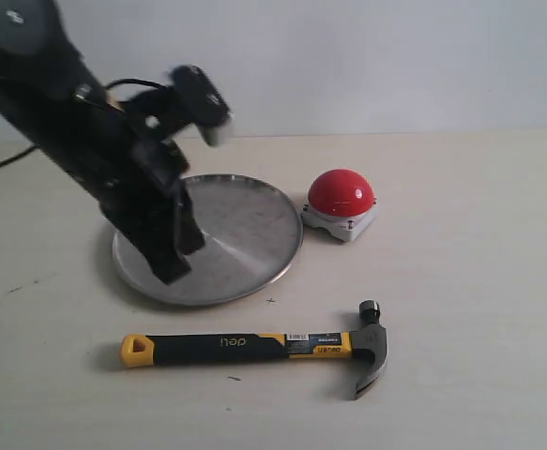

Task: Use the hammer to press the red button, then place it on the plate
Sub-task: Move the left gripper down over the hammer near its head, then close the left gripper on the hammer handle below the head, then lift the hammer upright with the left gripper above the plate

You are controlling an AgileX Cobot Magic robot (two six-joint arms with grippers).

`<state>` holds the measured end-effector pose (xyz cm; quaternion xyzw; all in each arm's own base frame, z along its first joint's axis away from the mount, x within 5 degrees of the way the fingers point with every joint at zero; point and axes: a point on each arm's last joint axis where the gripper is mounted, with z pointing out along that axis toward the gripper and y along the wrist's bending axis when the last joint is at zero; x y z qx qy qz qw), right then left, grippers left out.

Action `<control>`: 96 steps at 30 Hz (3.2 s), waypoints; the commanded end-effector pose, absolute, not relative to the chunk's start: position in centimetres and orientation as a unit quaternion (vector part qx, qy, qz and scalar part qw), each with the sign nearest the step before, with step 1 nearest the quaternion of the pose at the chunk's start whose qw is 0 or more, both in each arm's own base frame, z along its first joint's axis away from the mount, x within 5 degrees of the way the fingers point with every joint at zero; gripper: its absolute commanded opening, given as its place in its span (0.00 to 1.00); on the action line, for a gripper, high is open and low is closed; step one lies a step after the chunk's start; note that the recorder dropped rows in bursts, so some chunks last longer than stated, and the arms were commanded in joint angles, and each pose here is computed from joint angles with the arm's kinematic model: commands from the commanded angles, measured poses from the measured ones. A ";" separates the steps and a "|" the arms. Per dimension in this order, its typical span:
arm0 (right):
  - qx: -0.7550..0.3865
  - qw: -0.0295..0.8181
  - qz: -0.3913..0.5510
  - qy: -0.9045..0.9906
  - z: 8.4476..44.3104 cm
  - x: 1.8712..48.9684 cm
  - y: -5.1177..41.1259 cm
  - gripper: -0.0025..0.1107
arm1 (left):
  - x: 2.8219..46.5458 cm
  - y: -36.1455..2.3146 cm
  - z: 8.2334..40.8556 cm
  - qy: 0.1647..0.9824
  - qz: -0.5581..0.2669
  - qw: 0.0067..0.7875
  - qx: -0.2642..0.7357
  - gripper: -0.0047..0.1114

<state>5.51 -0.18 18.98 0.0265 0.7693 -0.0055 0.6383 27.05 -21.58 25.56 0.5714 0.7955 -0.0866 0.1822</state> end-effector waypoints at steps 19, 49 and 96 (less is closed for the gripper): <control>0.028 0.643 -0.011 0.766 18.9 5.5 -0.2 0.02 | 27.8 -36.6 15.6 0.745 0.013 0.025 0.667 0.61; 0.028 0.643 -0.011 0.766 18.9 5.5 -0.2 0.02 | 27.6 -37.7 11.1 0.725 -0.017 -0.004 0.688 0.66; 0.028 0.643 -0.010 0.766 18.9 5.5 -0.2 0.02 | 28.3 -35.5 32.9 0.778 -0.052 0.385 0.493 0.04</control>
